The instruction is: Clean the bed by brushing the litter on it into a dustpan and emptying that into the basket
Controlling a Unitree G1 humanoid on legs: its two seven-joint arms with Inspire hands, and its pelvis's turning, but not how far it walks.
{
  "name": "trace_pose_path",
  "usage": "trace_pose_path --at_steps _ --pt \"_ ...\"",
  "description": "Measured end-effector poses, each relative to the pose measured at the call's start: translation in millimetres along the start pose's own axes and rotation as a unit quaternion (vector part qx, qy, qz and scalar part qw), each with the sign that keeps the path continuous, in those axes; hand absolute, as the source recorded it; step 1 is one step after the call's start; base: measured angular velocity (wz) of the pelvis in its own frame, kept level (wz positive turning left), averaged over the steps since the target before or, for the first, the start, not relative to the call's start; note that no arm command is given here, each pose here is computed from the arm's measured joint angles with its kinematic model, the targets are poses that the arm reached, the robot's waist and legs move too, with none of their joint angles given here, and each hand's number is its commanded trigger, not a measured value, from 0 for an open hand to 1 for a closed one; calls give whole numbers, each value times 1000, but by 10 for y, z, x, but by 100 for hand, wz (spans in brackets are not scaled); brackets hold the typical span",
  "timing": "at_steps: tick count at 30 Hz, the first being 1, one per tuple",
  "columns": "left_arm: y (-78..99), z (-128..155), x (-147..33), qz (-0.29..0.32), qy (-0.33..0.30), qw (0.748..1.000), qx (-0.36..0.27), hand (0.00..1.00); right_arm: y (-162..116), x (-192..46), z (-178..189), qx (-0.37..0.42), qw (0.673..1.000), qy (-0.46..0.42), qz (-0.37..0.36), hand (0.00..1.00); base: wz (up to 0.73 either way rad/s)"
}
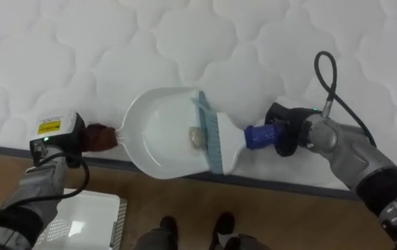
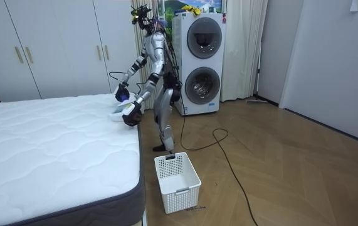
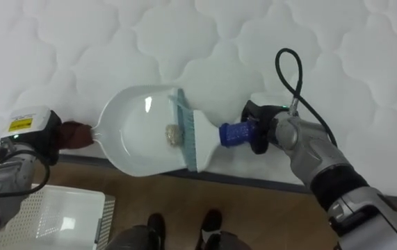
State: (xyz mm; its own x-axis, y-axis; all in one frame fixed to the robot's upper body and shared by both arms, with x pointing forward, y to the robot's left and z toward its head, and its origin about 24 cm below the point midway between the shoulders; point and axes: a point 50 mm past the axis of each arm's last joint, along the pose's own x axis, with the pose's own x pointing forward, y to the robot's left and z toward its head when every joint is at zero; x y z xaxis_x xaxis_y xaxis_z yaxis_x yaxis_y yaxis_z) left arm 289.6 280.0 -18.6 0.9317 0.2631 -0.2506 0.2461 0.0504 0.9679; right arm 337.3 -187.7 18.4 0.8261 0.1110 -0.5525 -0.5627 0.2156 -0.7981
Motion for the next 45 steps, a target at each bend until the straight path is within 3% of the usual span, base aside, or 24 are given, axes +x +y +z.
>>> trace_pose_path --at_steps 21,33,45 --pt "-71 -10 -31 -5 -4 1000 -3 100 66 -19 88 35 997 -69 1 100 5" --pt "-135 -75 -74 -15 -4 1000 -4 100 203 -88 -136 142 988 -62 -13 100 0" --pt "-77 -55 -92 7 -14 999 -33 100 38 -187 -470 268 955 -23 -122 100 1"
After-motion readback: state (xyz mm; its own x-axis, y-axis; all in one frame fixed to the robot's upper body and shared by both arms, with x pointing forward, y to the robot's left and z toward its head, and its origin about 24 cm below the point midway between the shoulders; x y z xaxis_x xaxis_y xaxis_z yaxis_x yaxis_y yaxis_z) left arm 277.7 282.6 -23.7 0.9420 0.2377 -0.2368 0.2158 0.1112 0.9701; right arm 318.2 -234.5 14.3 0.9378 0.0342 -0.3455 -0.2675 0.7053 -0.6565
